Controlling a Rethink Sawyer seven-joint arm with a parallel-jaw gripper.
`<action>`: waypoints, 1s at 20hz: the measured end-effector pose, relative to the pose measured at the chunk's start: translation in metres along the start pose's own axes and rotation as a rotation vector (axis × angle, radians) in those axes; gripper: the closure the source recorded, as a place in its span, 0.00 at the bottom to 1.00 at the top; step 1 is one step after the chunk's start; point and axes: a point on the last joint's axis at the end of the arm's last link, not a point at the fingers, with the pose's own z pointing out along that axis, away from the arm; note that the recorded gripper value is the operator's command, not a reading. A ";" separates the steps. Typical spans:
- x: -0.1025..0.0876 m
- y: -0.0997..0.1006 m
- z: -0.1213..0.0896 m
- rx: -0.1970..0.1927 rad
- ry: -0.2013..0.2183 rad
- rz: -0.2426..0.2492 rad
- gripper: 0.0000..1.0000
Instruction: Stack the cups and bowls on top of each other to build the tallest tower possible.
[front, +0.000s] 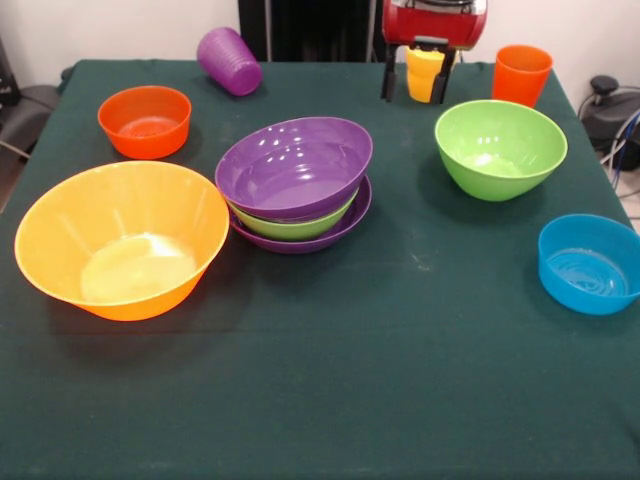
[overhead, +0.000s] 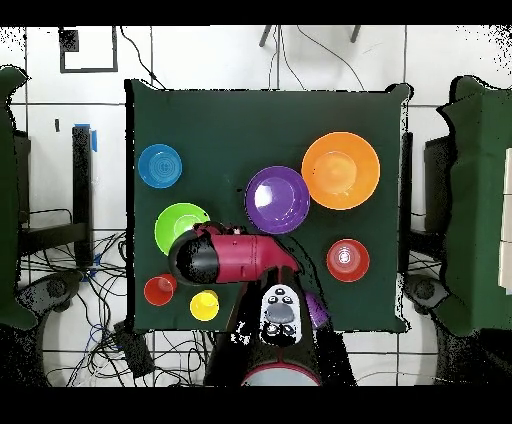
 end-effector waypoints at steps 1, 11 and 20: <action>0.001 0.001 0.002 0.000 0.001 0.003 0.00; 0.022 0.016 0.021 0.006 0.009 -0.002 0.00; 0.032 0.032 0.020 0.010 0.014 -0.012 0.00</action>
